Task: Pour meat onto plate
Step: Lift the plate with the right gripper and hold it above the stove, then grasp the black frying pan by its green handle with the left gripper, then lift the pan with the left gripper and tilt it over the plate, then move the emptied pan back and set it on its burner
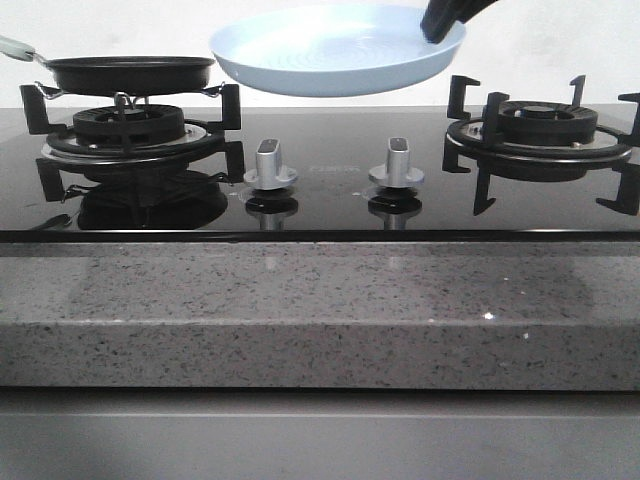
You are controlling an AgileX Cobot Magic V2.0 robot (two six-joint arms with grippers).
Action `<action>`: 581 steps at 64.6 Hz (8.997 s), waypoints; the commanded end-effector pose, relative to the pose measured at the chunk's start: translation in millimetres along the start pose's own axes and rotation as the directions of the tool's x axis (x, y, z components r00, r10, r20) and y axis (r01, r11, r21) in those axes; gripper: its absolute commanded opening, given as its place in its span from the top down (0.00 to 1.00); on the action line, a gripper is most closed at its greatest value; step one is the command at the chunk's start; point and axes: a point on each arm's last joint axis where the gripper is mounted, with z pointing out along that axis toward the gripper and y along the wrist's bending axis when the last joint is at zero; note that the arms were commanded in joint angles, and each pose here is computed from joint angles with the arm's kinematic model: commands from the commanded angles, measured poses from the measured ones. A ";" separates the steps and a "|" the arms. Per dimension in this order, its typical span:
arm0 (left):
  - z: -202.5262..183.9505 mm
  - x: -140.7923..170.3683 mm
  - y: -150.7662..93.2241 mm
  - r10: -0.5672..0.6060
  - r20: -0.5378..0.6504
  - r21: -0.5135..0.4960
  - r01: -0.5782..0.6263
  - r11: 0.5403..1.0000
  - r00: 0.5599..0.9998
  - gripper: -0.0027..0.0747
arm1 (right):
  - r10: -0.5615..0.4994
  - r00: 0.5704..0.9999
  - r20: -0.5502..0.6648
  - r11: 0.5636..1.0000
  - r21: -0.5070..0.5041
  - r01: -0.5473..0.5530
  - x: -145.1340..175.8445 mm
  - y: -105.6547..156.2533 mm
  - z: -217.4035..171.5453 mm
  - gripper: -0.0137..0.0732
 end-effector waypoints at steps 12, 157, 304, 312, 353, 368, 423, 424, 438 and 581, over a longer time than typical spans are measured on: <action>-4.6 -18.4 -2.6 0.000 0.118 0.019 -0.002 1.000 0.993 0.37 | 0.010 0.985 0.174 0.999 -0.043 -0.003 29.6 9.8 -37.2 0.97; 201.0 -114.3 62.3 -0.389 -0.242 0.200 0.438 0.876 0.889 0.16 | -0.013 0.996 0.089 1.000 -0.015 0.014 53.8 3.0 10.5 0.97; 278.9 -126.7 62.3 -0.667 -0.346 0.613 0.697 0.372 0.660 0.99 | -0.013 0.996 0.088 1.000 -0.016 0.014 53.9 3.0 10.5 0.97; 252.4 -144.2 47.1 -0.617 -0.309 0.655 0.632 0.414 0.724 0.99 | -0.013 0.996 0.088 1.000 -0.016 0.014 53.9 3.0 10.5 0.97; 124.3 -142.6 -75.8 -0.410 -0.024 0.764 0.281 0.581 0.912 0.99 | -0.013 0.996 0.088 1.000 -0.016 0.014 53.9 3.0 10.5 0.97; 101.9 -138.8 -107.1 -0.291 0.102 0.794 0.098 0.599 0.951 0.99 | -0.013 0.996 0.088 1.000 -0.016 0.014 53.9 3.0 10.5 0.97; 78.4 -125.1 -159.9 0.139 0.621 0.631 -0.598 0.494 0.771 0.99 | -0.013 0.996 0.088 1.000 -0.016 0.014 53.9 3.0 10.5 0.97; 78.1 -125.0 -160.1 0.144 0.630 0.626 -0.608 0.489 0.763 0.99 | -0.013 0.996 0.088 1.000 -0.016 0.014 53.9 3.0 10.5 0.97; 74.3 -123.4 -162.3 0.179 0.706 0.571 -0.700 0.428 0.685 0.99 | -0.013 0.996 0.088 1.000 -0.016 0.014 53.9 3.0 10.5 0.97; 273.9 -80.2 32.0 -0.833 -0.227 0.326 0.845 0.424 0.505 0.99 | -0.013 0.996 0.085 1.000 -0.016 0.014 54.2 3.1 10.5 0.97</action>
